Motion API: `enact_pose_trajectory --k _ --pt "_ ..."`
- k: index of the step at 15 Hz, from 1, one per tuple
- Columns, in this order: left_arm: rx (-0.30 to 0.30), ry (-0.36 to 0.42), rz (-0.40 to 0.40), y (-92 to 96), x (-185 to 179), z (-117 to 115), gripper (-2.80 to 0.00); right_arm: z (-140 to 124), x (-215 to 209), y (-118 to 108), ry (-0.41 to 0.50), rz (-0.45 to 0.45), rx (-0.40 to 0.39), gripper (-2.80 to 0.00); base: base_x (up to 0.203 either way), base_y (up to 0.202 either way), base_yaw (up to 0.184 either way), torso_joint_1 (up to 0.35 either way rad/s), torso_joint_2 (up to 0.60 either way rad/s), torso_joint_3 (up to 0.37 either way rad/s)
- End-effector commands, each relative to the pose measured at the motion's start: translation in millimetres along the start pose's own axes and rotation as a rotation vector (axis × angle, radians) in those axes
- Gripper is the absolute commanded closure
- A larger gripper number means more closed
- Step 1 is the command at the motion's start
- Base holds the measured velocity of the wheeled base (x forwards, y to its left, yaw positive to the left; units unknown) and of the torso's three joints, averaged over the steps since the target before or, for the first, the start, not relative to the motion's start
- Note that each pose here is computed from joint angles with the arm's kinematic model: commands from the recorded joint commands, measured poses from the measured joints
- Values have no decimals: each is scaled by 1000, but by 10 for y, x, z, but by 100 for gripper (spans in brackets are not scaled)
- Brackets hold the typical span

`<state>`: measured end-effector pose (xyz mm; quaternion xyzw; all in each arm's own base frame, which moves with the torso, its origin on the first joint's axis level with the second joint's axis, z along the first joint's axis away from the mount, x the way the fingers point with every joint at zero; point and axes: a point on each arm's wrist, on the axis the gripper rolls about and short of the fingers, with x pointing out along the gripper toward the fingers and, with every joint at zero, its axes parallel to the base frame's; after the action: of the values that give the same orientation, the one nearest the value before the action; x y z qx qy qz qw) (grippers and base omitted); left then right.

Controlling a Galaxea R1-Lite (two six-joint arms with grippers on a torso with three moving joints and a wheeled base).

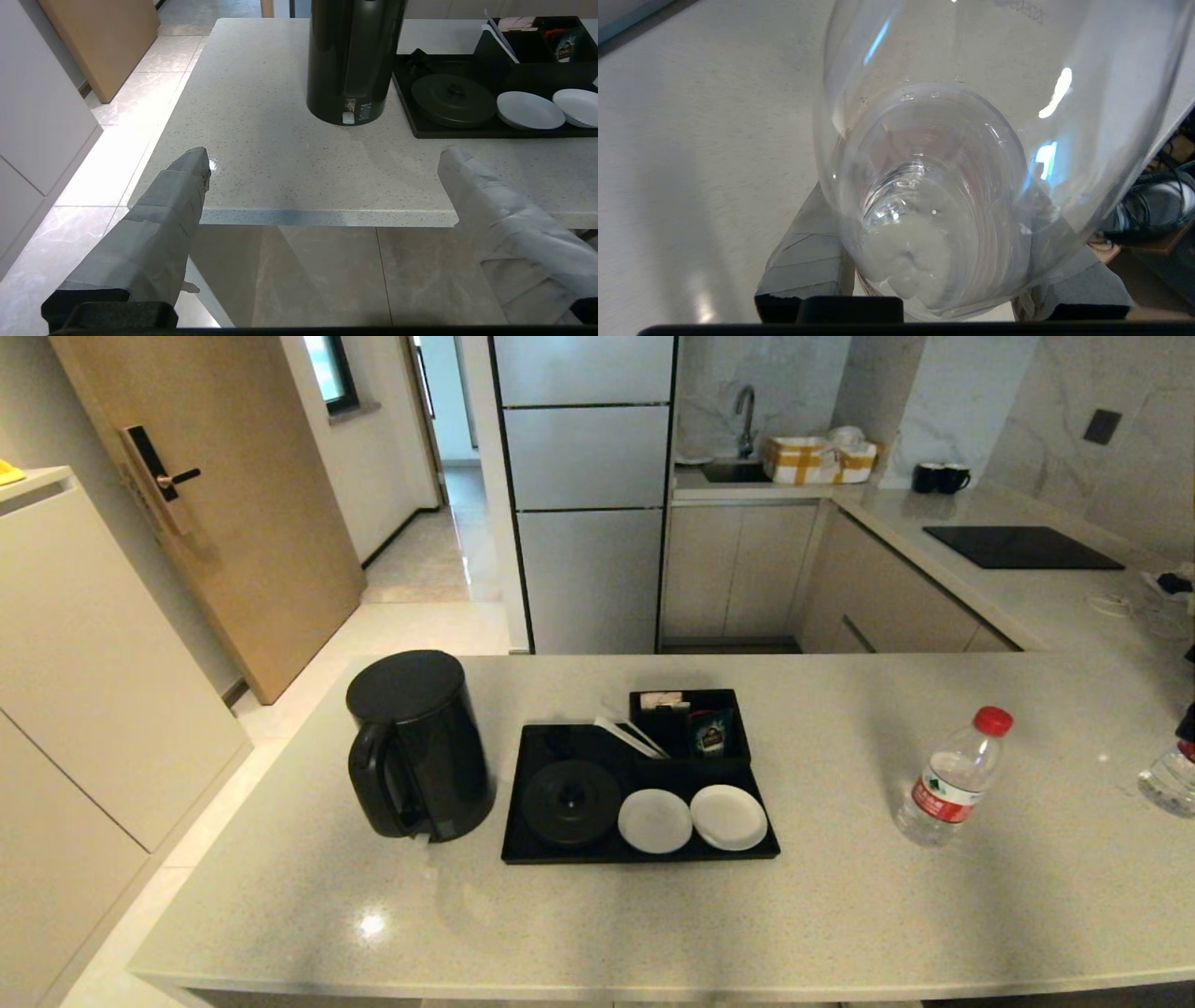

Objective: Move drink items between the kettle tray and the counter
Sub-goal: Place it on the right

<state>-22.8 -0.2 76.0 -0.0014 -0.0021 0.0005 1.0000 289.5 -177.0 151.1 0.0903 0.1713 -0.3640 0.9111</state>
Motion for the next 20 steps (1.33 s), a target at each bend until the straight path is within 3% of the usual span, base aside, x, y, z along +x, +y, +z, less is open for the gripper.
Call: enact_pose_trajectory --k 1,8,13,16,20 --pt "0 0 0 0 0 0 -280 -302 306 66 -8 8 -29 0 0 0 0 0 0 0" --pt "3 5 0 0 -1 -3 -280 -1124 1010 447 -129 -23 -203 0 0 0 0 0 0 0" --pt "6 11 0 1 -2 -5 -280 -1620 1260 547 -114 -84 -224 0 0 0 0 0 0 0" --pt "6 12 2 0 -2 -5 -280 -1658 1276 535 -104 -88 -197 0 0 0 0 0 0 0" --pt "6 12 2 0 -2 -5 -280 -1501 1238 481 -126 -101 -183 0 0 0 0 0 0 0"
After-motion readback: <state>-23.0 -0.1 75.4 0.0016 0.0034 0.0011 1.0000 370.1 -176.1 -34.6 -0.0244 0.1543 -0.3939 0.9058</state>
